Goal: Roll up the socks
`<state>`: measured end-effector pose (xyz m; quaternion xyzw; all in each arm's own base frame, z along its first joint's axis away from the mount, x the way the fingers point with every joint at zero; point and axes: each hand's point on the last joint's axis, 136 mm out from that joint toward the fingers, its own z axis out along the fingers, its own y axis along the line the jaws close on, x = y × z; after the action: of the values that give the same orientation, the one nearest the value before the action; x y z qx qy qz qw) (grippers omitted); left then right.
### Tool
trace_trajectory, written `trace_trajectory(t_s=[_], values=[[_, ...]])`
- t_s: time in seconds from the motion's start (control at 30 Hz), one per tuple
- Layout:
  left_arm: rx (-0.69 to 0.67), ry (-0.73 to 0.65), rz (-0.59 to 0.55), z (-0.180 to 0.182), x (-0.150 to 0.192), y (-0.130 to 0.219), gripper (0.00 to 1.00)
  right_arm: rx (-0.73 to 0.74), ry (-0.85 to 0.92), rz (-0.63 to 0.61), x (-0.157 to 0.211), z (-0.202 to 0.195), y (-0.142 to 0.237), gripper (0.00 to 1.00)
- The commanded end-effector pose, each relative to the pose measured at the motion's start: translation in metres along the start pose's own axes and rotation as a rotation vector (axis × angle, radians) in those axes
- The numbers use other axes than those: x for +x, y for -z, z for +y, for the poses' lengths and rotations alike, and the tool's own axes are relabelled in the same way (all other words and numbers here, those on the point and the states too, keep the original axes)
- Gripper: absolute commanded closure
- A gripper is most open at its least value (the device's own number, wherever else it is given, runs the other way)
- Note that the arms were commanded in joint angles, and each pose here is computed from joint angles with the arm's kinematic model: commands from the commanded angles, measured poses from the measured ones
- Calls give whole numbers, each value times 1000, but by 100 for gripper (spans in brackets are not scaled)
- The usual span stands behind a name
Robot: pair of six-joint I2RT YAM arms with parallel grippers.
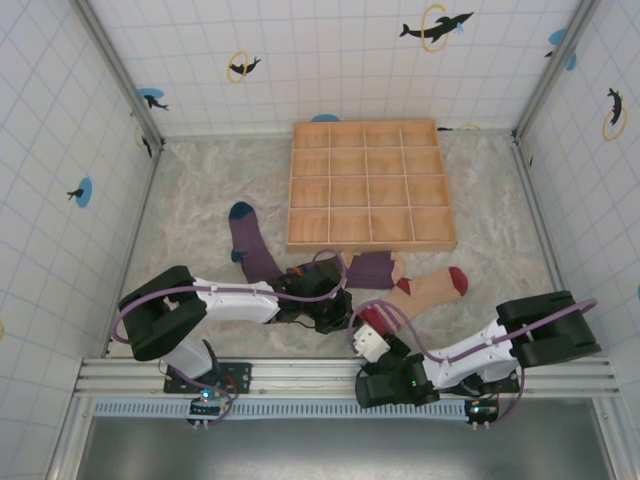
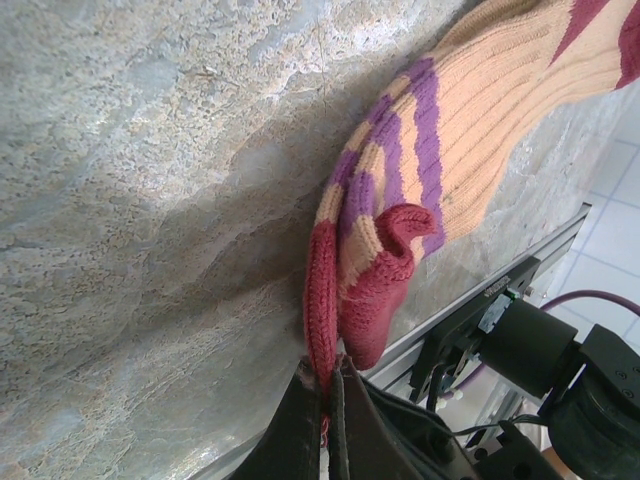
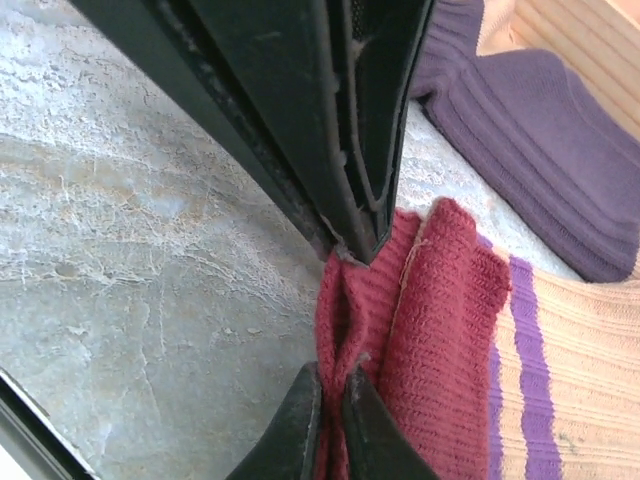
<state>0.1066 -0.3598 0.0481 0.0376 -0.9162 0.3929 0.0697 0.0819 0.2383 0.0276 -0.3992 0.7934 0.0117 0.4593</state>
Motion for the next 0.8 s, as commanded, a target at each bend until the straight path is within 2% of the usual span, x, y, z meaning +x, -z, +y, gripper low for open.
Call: trace_trajectory(t_s=[0.0,0.1,0.23,0.43,0.57,0.77], values=[[3,8,2,-2,-2,-1,100,-66,-80,-7,-6,6,1,94],[9,-3,-8,-7,-5,0,100,-98,-125,0,-5,3,1,98],[27,-27,-41,-16,-11,5,78,-158,-207,37,1,-1,-2,100],[32,-52,-94,-24,-22,15,58,-223,-321,66,9,-7,-4,100],[50,-82,-156,-29,-30,21,56,-280,-412,54,8,-9,-4,100],[34,-160,-216,-28,-40,23,58,-359,-594,32,3,-16,-3,100]])
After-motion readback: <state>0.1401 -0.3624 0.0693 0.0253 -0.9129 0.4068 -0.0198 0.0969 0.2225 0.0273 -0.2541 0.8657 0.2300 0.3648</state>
